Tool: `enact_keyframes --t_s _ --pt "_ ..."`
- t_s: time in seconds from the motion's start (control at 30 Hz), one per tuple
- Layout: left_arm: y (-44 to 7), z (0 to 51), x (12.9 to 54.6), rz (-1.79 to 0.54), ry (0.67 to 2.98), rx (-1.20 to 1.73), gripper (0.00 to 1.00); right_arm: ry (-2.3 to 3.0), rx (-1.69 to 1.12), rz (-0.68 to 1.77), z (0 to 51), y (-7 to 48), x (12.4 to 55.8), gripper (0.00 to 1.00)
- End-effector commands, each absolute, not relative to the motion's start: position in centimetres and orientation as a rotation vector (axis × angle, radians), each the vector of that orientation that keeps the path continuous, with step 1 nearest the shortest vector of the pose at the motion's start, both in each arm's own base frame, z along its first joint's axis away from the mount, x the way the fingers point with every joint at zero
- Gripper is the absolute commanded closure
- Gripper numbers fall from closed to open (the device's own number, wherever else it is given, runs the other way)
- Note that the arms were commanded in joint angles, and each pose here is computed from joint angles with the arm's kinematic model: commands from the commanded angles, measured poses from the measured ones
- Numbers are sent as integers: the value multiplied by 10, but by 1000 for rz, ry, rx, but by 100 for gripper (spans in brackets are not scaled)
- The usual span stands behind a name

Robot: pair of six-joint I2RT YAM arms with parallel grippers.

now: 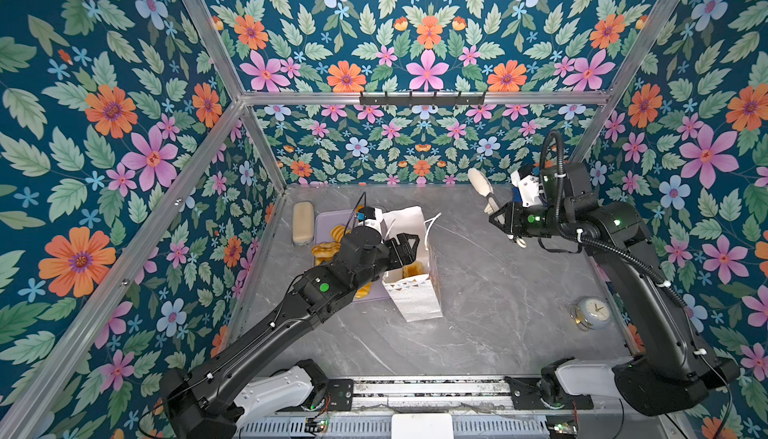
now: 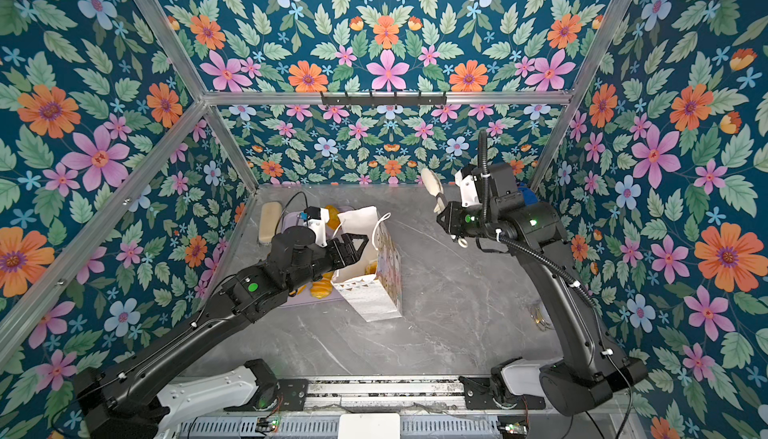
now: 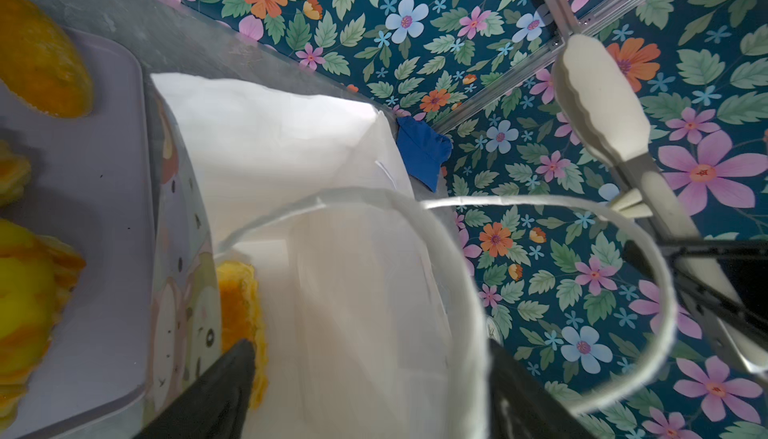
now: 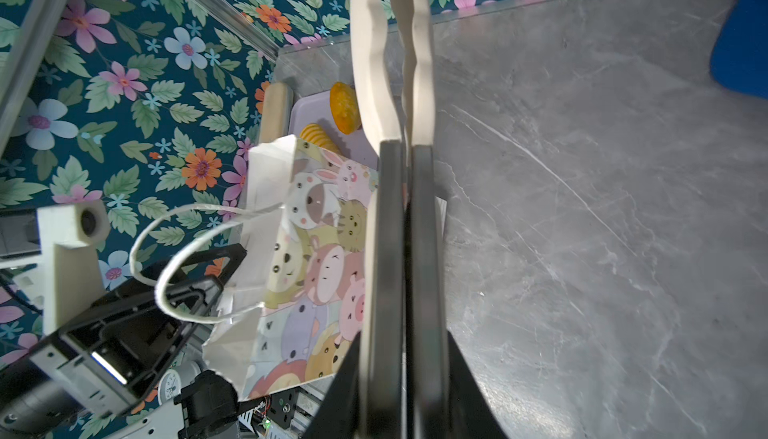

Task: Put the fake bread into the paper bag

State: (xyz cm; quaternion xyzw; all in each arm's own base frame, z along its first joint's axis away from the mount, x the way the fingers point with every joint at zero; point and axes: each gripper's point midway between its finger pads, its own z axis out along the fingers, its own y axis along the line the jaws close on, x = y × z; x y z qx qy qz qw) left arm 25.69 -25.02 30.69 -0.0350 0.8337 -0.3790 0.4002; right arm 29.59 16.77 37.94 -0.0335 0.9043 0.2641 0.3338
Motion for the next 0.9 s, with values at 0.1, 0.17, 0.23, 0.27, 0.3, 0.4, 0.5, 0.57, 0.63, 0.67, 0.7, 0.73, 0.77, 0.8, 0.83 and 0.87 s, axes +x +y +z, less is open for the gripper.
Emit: enact_keyframes --t_s 0.1,0.17,0.23,0.27,0.3,0.4,0.5,0.57,0.63,0.67,0.7,0.73,0.77,0.8,0.83,0.87 --pt "-232 309 245 -863 2146 -31 1 2296 -261 674 416 202 298 74" --pt "-227 308 243 -834 2155 -24 1 2284 -294 678 424 212 298 74" --pt "-225 310 243 -820 2160 -15 1 2282 -314 675 427 220 298 74" --pt "-225 310 243 -810 2163 -9 1 2279 -323 674 429 224 298 74" --pt "-225 310 243 -805 2169 -2 1 2276 -333 673 430 227 298 74" --pt "-224 309 243 -778 2184 12 1 2272 -362 671 434 235 295 74" --pt "-224 305 243 -765 2203 17 0 2274 -399 647 435 246 294 74" --pt "-222 306 242 -761 2201 19 0 2278 -427 630 434 254 293 74" --pt "-215 311 242 -746 2184 5 1 2272 -455 620 436 262 289 73" --pt "-211 316 241 -737 2173 -3 1 2270 -465 615 436 266 289 73" --pt "-205 320 240 -725 2162 -14 0 2265 -479 612 437 271 287 73" --pt "-201 323 239 -713 2155 -22 1 2261 -487 613 437 274 286 73" --pt "-194 326 239 -692 2151 -32 1 2259 -497 615 437 279 285 73" --pt "-188 329 238 -666 2149 -45 1 2256 -505 618 437 283 284 73" --pt "-181 330 238 -640 2149 -60 1 2252 -513 622 437 287 282 73" --pt "-173 330 237 -603 2150 -76 1 2249 -525 627 437 292 280 72"
